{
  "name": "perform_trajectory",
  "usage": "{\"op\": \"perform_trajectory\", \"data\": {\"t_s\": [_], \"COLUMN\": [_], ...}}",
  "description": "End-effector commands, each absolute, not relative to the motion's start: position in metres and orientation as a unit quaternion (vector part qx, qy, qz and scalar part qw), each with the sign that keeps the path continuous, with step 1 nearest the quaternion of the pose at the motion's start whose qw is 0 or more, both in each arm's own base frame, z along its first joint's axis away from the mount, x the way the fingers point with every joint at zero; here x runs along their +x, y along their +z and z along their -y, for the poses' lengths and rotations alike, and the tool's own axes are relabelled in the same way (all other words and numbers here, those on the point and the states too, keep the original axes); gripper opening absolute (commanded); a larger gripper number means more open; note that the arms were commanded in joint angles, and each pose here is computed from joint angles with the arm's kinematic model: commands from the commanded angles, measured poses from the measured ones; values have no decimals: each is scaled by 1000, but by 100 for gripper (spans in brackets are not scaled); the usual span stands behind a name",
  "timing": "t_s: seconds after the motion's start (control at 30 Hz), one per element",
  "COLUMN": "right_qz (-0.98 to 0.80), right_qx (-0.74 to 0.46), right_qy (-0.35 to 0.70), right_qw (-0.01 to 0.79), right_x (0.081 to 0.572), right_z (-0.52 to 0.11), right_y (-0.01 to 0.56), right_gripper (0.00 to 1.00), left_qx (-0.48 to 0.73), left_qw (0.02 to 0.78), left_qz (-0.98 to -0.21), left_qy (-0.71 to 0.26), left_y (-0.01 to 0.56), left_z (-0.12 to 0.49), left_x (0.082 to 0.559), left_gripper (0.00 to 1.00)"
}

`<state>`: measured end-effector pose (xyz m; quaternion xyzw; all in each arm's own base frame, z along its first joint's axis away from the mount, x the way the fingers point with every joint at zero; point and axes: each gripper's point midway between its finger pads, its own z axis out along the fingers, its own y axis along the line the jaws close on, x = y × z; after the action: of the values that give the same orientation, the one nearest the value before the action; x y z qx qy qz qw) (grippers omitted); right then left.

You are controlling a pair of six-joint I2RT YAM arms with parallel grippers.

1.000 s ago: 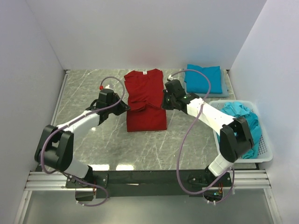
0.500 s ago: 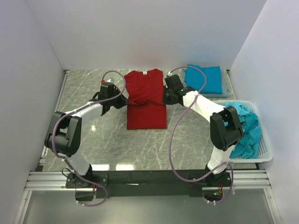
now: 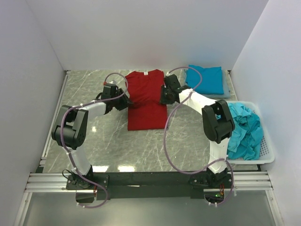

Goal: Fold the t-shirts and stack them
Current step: Fold the tshirt

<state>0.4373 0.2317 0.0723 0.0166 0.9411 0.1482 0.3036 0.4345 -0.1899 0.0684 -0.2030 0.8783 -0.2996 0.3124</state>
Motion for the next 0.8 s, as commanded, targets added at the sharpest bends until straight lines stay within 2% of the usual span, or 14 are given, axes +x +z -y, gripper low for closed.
{"op": "perform_trajectory", "data": {"t_s": [0.0, 0.03, 0.07, 0.1, 0.13, 0.3, 0.47, 0.63, 0.77], "right_qz": [-926, -926, -926, -927, -924, -917, -913, -906, -911], "right_qx": [12, 11, 9, 8, 10, 7, -3, -7, -2], "right_qy": [155, 152, 151, 150, 143, 154, 177, 214, 234], "right_qw": [344, 345, 345, 345, 354, 368, 368, 364, 340], "right_x": [466, 468, 468, 468, 469, 457, 420, 377, 337], "right_z": [-235, -233, -234, -234, -230, -226, -219, -213, -205], "right_y": [94, 95, 97, 101, 108, 130, 143, 148, 124], "right_gripper": [45, 62, 72, 78, 84, 88, 89, 89, 89], "left_qx": [-193, -192, -190, -193, -188, -173, -152, -143, -145], "left_qw": [363, 365, 368, 371, 380, 392, 396, 370, 340], "left_qz": [-859, -857, -856, -855, -851, -850, -841, -846, -853], "left_qy": [-307, -309, -308, -306, -311, -308, -337, -357, -369], "left_y": [97, 102, 105, 109, 120, 143, 166, 155, 136], "left_z": [187, 187, 186, 185, 185, 181, 183, 185, 189], "left_x": [461, 461, 462, 462, 461, 449, 420, 374, 338], "left_gripper": [54, 62, 74, 93, 98, 99, 99, 99, 99]}}
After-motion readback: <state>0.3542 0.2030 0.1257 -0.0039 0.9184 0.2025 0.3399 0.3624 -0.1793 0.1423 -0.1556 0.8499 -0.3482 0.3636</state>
